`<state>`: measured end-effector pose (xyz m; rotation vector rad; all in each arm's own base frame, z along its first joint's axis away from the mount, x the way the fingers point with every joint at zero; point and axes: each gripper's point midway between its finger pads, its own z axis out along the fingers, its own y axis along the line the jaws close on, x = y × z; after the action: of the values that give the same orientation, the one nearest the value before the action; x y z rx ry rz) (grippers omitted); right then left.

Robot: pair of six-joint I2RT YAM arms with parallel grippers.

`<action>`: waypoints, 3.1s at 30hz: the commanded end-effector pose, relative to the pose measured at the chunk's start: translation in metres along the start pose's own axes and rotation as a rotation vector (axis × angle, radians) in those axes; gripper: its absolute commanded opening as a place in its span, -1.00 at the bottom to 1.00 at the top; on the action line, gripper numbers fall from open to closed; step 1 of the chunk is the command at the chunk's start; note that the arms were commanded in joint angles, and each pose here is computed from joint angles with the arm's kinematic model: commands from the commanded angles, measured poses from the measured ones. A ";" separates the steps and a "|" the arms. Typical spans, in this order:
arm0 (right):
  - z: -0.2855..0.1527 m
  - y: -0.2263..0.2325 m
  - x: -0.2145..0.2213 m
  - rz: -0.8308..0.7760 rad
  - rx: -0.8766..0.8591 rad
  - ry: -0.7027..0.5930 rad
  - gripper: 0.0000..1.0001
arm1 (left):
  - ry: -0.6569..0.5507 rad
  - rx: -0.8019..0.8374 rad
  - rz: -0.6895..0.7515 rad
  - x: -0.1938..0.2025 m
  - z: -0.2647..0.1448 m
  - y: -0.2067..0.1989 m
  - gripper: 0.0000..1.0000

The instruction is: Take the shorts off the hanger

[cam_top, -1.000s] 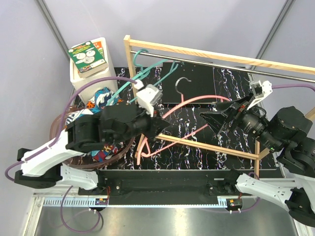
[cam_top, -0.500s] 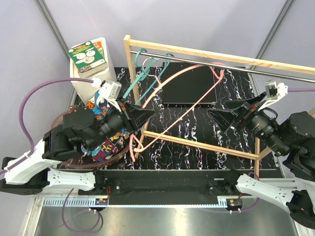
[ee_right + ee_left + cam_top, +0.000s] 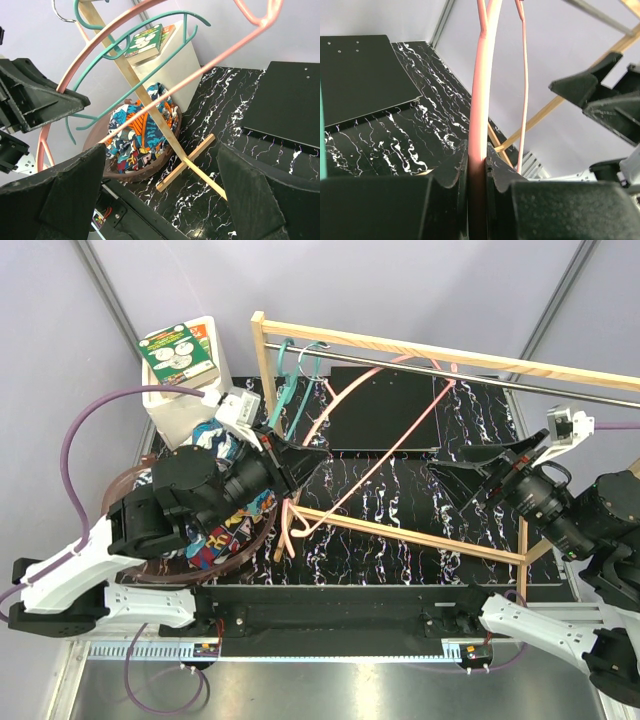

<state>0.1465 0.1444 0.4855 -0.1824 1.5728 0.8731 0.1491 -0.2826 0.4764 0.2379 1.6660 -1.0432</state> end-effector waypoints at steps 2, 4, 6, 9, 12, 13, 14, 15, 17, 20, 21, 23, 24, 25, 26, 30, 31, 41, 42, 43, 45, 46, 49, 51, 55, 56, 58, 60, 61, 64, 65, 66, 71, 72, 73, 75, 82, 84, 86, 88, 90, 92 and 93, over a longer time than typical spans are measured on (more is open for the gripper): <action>-0.007 0.001 -0.018 0.026 0.003 -0.072 0.99 | -0.126 0.044 -0.123 -0.038 -0.001 -0.013 -1.00; -0.007 0.001 -0.018 0.026 0.003 -0.072 1.00 | -0.133 0.030 -0.121 -0.038 0.002 -0.009 -1.00; -0.008 0.001 -0.019 0.029 0.001 -0.075 1.00 | -0.131 0.022 -0.118 -0.037 0.006 -0.007 -1.00; -0.009 0.001 -0.019 0.031 0.001 -0.075 0.99 | -0.132 -0.002 -0.117 -0.037 0.012 -0.002 -1.00; -0.009 0.000 -0.018 0.037 0.003 -0.074 0.99 | -0.124 -0.028 -0.109 -0.034 0.018 0.001 -1.00; -0.008 0.001 -0.017 0.039 0.002 -0.072 1.00 | -0.111 -0.046 -0.101 -0.032 0.020 0.005 -1.00; -0.009 0.001 -0.017 0.039 0.001 -0.071 0.99 | -0.103 -0.056 -0.095 -0.030 0.021 0.006 -1.00; -0.008 0.001 -0.016 0.043 0.002 -0.069 0.99 | -0.092 -0.071 -0.088 -0.028 0.023 0.007 -1.00; -0.008 -0.001 -0.014 0.045 0.006 -0.064 0.99 | -0.086 -0.077 -0.074 -0.028 0.025 0.008 -1.00; -0.008 -0.001 -0.014 0.046 0.006 -0.067 0.99 | -0.083 -0.099 -0.057 -0.027 0.026 0.011 -1.00; -0.007 -0.001 -0.013 0.043 0.009 -0.064 0.99 | -0.079 -0.105 -0.050 -0.026 0.027 0.013 -1.00; -0.006 -0.002 -0.012 0.041 0.013 -0.060 1.00 | -0.073 -0.114 -0.039 -0.024 0.027 0.015 -1.00; -0.005 -0.002 -0.012 0.042 0.015 -0.062 0.99 | -0.067 -0.126 -0.032 -0.021 0.027 0.018 -1.00; -0.005 -0.002 -0.011 0.043 0.015 -0.058 0.99 | -0.064 -0.130 -0.029 -0.021 0.026 0.020 -1.00; -0.004 -0.002 -0.011 0.043 0.015 -0.056 0.99 | -0.057 -0.135 -0.023 -0.018 0.027 0.021 -0.98; -0.002 -0.001 -0.008 0.051 0.013 -0.049 1.00 | -0.042 -0.157 0.000 -0.013 0.024 0.027 -0.80; -0.001 -0.002 -0.007 0.053 0.015 -0.048 0.99 | -0.040 -0.159 0.003 -0.013 0.024 0.028 -0.74; 0.012 0.001 0.005 0.072 0.003 -0.011 1.00 | -0.063 -0.117 0.019 -0.021 0.007 0.027 0.15; 0.013 0.002 0.007 0.074 0.002 -0.007 0.99 | -0.084 -0.098 0.015 -0.027 0.002 0.025 0.18; 0.016 0.002 0.009 0.074 0.003 0.002 0.99 | -0.086 -0.089 0.018 -0.026 0.000 0.025 0.25; 0.019 0.003 0.012 0.079 0.000 0.010 0.99 | -0.136 -0.032 0.014 -0.040 -0.010 0.017 0.30; 0.020 0.004 0.014 0.079 -0.003 0.017 0.99 | -0.134 -0.020 0.028 -0.036 -0.010 0.018 0.34; 0.026 0.004 0.021 0.092 0.000 0.039 0.99 | -0.186 0.058 0.039 -0.044 -0.023 0.011 0.43; 0.030 0.004 0.029 0.104 -0.001 0.064 1.00 | -0.237 0.125 0.043 -0.056 -0.038 0.003 0.47; 0.038 0.004 0.042 0.118 0.000 0.101 1.00 | -0.267 0.209 0.068 -0.063 -0.056 -0.006 0.49; 0.039 0.003 0.044 0.129 0.009 0.103 1.00 | -0.272 0.224 0.076 -0.064 -0.063 -0.006 0.50; 0.042 -0.004 0.053 0.146 0.039 0.117 1.00 | -0.284 0.222 0.073 -0.066 -0.070 -0.003 0.49; 0.045 -0.010 0.062 0.185 0.076 0.125 1.00 | -0.294 0.211 0.050 -0.065 -0.079 0.005 0.50; 0.045 -0.013 0.064 0.200 0.092 0.124 0.99 | -0.299 0.201 0.038 -0.065 -0.082 0.008 0.50; 0.046 -0.021 0.066 0.273 0.148 0.102 1.00 | -0.305 0.193 -0.011 -0.060 -0.094 0.019 0.50; 0.046 -0.024 0.069 0.287 0.162 0.101 1.00 | -0.299 0.196 -0.032 -0.057 -0.096 0.020 0.50; 0.044 -0.028 0.068 0.307 0.182 0.084 1.00 | -0.288 0.195 -0.037 -0.051 -0.096 0.023 0.51; 0.042 -0.039 0.085 0.440 0.235 0.072 1.00 | -0.278 0.228 -0.084 -0.047 -0.112 0.025 0.51; 0.039 -0.040 0.085 0.458 0.238 0.068 1.00 | -0.281 0.232 -0.091 -0.047 -0.115 0.026 0.51; 0.038 -0.040 0.086 0.493 0.244 0.066 1.00 | -0.277 0.230 -0.097 -0.042 -0.116 0.029 0.51; 0.031 -0.047 0.089 0.532 0.268 0.049 0.99 | -0.272 0.230 -0.119 -0.037 -0.118 0.032 0.53; 0.007 -0.062 0.090 0.672 0.314 -0.020 1.00 | -0.266 0.265 -0.168 -0.026 -0.123 0.033 0.57; -0.002 -0.074 0.090 0.680 0.380 -0.036 1.00 | -0.268 0.263 -0.168 -0.026 -0.123 0.034 0.57; -0.008 -0.077 0.082 0.697 0.409 -0.055 0.99 | -0.271 0.263 -0.178 -0.027 -0.124 0.034 0.57; -0.012 -0.084 0.086 0.670 0.469 -0.030 1.00 | -0.268 0.267 -0.178 -0.028 -0.123 0.033 0.58; -0.014 -0.085 0.084 0.651 0.496 -0.016 0.99 | -0.268 0.270 -0.178 -0.028 -0.123 0.032 0.58; -0.015 -0.083 0.079 0.655 0.490 -0.021 1.00 | -0.266 0.270 -0.184 -0.027 -0.123 0.032 0.59; -0.016 -0.082 0.077 0.662 0.482 -0.024 1.00 | -0.267 0.274 -0.188 -0.028 -0.124 0.031 0.59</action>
<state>0.1614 0.1186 0.3745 0.6542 1.8212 0.9970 0.1008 -0.1677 0.4693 0.1286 1.3805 -1.3209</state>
